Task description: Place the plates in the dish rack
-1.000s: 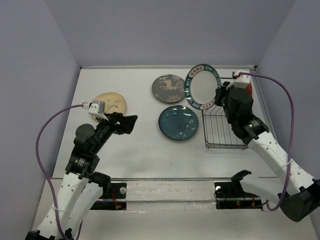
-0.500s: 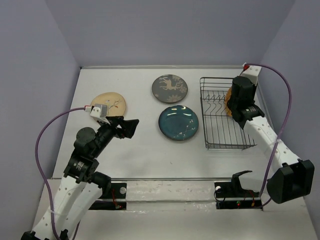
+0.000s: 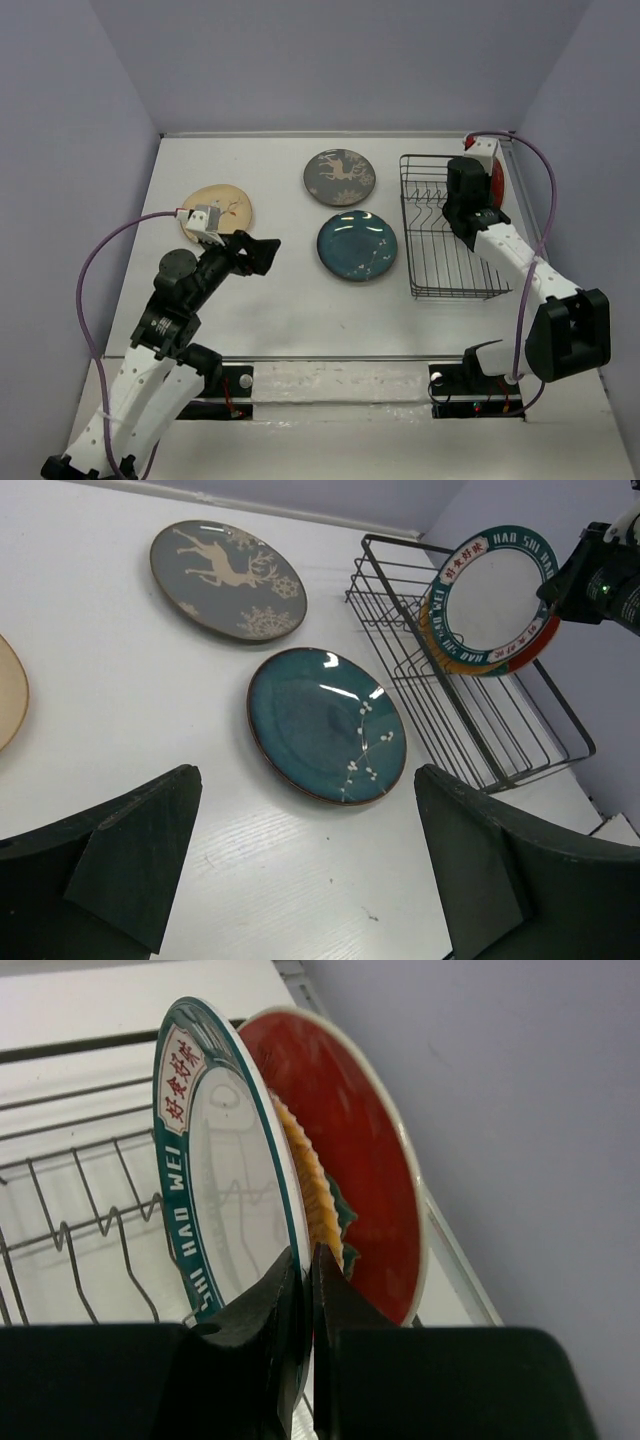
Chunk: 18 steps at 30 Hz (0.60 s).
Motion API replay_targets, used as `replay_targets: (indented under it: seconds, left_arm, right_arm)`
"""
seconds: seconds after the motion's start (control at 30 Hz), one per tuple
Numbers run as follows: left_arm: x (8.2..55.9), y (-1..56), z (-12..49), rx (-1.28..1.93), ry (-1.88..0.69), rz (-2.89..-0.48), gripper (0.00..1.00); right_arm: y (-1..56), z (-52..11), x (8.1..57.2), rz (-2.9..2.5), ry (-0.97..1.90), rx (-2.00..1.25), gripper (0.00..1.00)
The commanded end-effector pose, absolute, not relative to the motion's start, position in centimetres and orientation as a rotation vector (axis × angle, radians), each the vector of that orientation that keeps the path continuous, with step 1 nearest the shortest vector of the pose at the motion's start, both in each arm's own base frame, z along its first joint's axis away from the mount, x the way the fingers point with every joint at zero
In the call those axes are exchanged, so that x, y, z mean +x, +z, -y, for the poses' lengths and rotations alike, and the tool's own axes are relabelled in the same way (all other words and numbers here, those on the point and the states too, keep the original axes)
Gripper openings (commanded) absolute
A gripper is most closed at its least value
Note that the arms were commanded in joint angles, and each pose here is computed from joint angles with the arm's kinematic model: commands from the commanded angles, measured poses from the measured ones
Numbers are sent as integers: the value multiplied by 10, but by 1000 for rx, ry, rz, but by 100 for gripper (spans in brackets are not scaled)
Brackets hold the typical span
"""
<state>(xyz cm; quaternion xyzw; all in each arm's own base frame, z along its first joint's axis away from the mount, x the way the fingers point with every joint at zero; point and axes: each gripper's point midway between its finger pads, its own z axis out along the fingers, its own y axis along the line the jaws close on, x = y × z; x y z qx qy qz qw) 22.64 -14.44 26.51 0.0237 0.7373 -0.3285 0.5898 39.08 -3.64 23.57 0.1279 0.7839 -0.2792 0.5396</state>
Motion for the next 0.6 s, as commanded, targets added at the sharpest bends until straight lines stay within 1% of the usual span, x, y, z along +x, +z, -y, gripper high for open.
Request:
replay_targets:
  seconds: [0.0, 0.03, 0.07, 0.1, 0.13, 0.17, 0.2, 0.3, 0.37, 0.43, 0.47, 0.5, 0.53, 0.57]
  left_arm:
    - [230, 261, 163, 89, -849, -1766, 99]
    - [229, 259, 168, 97, -874, -1780, 99]
    - [232, 253, 172, 93, -888, -1807, 99]
    - [233, 250, 174, 86, -902, -1819, 99]
    - [234, 247, 176, 75, -915, -1829, 99]
    - [236, 242, 180, 44, -946, -1842, 99]
    - [238, 236, 182, 31, -956, -1857, 99]
    - [248, 216, 185, -24, -941, -1924, 99]
    - [258, 205, 188, -66, -917, -1949, 99]
    - [266, 190, 196, -105, -896, -1980, 99]
    - [268, 185, 201, -113, -885, -1991, 99]
    - [267, 184, 214, -90, -902, -1992, 99]
    - [275, 164, 217, -113, -835, -2040, 99]
    - [273, 170, 224, -93, -859, -2022, 99]
  right_arm:
    - [235, 26, 395, -1821, -503, 407, 14]
    - [232, 24, 394, -1827, -492, 406, 22]
    - [227, 22, 394, -1839, -471, 399, 42]
    - [226, 20, 393, -1843, -459, 399, 52]
    - [226, 18, 393, -1840, -432, 415, 61]
    - [227, 17, 390, -1841, -412, 419, 66]
    - [226, 12, 390, -1848, -371, 418, 75]
    - [236, 1, 384, -1843, -269, 411, 81]
    - [249, -9, 376, -1830, -164, 414, 81]
    - [260, -39, 369, -1826, 51, 341, 84]
    - [257, -39, 369, -1830, 57, 350, 84]
    - [267, -52, 364, -1816, 152, 318, 86]
    - [265, -58, 359, -1823, 192, 300, 86]
    - [266, -63, 356, -1820, 228, 287, 86]
